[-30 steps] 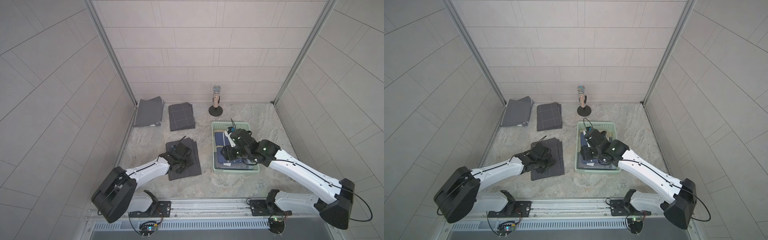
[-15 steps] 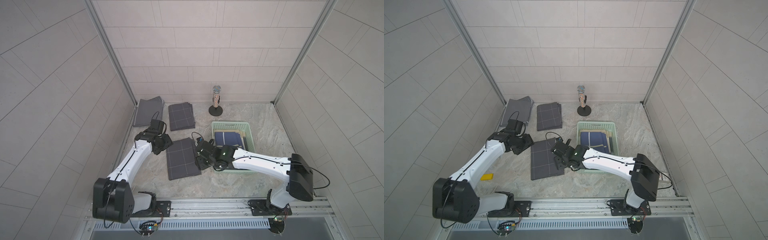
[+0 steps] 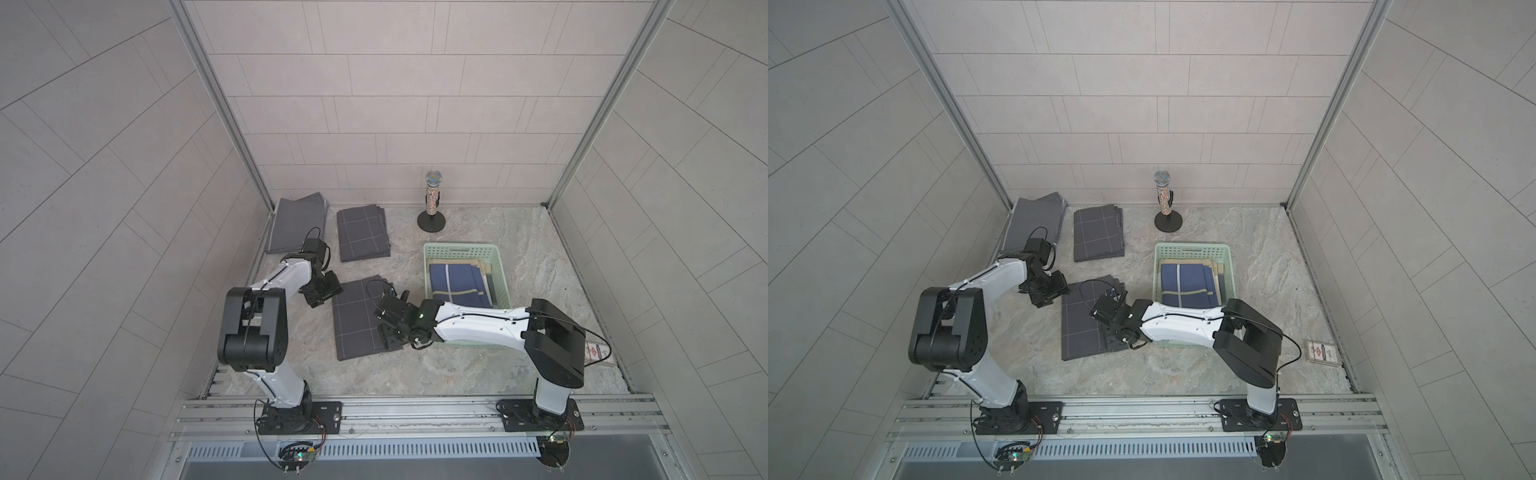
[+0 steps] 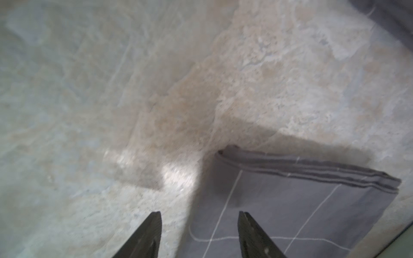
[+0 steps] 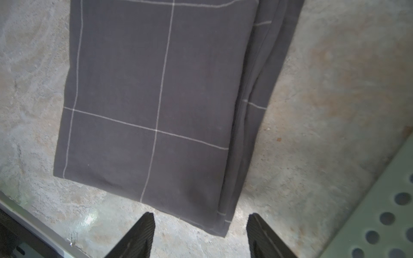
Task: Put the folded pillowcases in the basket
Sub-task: Pick up the pillowcase at the center of the board.
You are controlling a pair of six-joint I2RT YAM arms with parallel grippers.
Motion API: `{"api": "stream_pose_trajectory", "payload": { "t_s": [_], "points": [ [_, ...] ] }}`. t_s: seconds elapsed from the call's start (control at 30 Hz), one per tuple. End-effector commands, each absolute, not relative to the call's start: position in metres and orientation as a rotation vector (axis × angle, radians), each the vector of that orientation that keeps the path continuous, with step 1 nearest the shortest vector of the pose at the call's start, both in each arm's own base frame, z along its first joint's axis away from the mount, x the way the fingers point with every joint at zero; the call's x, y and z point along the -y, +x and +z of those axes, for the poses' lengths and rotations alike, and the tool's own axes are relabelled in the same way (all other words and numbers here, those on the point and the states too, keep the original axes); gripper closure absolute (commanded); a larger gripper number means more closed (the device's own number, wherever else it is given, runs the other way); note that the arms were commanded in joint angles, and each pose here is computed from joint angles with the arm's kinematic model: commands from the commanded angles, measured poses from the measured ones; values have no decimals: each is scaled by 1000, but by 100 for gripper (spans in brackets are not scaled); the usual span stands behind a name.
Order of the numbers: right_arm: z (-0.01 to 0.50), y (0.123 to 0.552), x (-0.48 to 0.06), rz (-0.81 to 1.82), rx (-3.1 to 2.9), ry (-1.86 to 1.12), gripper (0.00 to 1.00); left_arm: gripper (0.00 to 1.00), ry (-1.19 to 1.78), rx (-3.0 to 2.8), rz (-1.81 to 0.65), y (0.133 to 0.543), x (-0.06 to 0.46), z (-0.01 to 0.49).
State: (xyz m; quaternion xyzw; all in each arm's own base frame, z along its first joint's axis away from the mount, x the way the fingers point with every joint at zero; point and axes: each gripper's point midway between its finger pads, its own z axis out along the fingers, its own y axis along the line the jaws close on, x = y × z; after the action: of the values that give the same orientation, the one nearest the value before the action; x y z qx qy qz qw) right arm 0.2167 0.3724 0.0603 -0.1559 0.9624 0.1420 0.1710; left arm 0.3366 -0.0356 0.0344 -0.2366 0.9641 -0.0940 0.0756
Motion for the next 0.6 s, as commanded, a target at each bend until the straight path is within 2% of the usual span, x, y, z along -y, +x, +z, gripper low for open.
{"api": "stream_pose_trajectory", "payload": {
  "t_s": [0.0,0.37,0.47,0.57],
  "points": [
    [42,215,-373,394,-2775,-397,30,40,-612,-2879,-332,353,41,32],
    [12,206,-353,319,-2841,-374,30,44,-644,-2981,-293,345,41,-7],
    [6,204,-353,359,-2860,-362,35,57,-651,-3012,-304,340,44,-14],
    [6,201,-358,424,-2866,-356,51,73,-641,-3006,-309,337,49,-11]
  ]
}}
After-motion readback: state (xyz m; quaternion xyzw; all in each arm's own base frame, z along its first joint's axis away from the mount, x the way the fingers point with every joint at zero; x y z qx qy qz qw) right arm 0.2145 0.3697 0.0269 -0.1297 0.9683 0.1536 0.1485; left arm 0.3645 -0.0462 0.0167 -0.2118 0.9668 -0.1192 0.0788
